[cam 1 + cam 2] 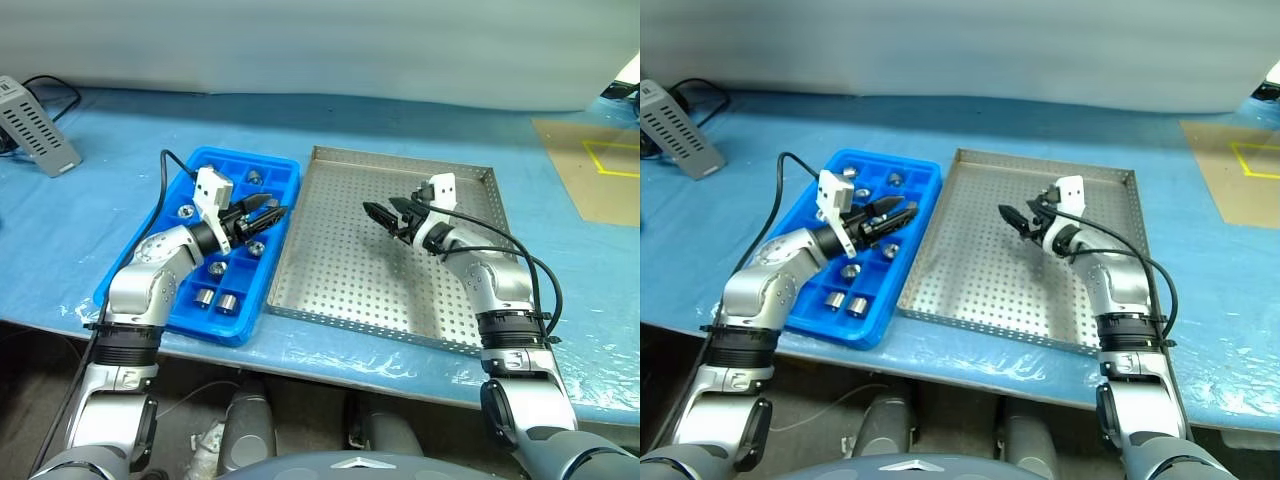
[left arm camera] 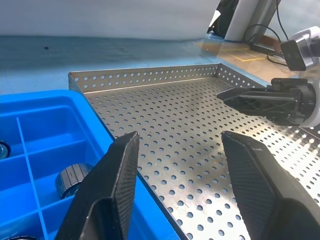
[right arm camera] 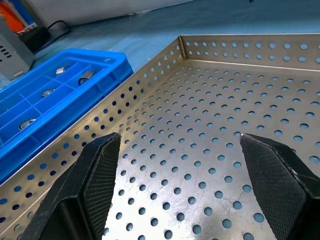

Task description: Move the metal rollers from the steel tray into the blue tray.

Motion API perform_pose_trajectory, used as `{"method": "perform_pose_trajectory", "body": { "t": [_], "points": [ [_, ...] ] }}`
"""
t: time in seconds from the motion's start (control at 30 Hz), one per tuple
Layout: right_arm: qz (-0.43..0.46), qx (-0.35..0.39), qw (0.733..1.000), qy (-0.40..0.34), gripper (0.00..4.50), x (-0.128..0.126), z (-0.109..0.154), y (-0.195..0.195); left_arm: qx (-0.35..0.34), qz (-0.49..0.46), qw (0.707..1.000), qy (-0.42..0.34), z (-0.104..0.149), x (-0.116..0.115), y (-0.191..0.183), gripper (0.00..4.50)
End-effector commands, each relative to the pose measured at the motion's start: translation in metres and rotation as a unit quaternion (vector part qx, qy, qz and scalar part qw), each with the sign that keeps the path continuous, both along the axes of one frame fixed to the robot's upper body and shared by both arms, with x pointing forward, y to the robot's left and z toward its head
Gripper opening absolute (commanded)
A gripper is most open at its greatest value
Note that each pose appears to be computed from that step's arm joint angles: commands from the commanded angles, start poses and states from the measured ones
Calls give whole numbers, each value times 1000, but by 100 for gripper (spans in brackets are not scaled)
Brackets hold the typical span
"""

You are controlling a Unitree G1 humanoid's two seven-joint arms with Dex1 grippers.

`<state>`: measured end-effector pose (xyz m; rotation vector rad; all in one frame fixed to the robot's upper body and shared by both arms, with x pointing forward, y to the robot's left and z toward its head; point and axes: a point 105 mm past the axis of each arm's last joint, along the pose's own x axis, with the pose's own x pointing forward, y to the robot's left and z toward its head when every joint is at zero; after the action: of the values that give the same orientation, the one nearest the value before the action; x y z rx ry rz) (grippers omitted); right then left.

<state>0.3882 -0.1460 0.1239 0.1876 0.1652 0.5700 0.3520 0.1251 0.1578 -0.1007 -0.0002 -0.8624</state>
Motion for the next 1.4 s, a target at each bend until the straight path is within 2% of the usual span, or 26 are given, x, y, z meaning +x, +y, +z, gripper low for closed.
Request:
{"method": "perform_pose_trajectory", "body": {
  "t": [0.03,0.33,0.8,1.27,1.3,1.37,1.4],
  "points": [
    [-9,-1,1000,-27,398,2,18,-7,-5,0,999,-37,18,1,0,274],
    [-24,3,999,-37,398,-2,24,-13,-12,1,999,-34,18,7,0,274],
    [-50,12,998,-26,398,-13,18,-22,-11,-11,999,-30,18,14,-5,274],
    [-31,16,999,-24,398,-18,18,-20,-8,-6,1000,-27,15,15,-7,274],
    [-32,8,999,-31,416,-18,19,-20,-6,-5,1000,-26,15,15,-7,274],
    [-42,15,998,-42,450,-15,24,-24,-4,4,1000,-21,14,19,-4,314],
    [-41,17,998,-46,450,-15,25,-24,-4,5,1000,-20,14,20,-3,336]
  ]
}}
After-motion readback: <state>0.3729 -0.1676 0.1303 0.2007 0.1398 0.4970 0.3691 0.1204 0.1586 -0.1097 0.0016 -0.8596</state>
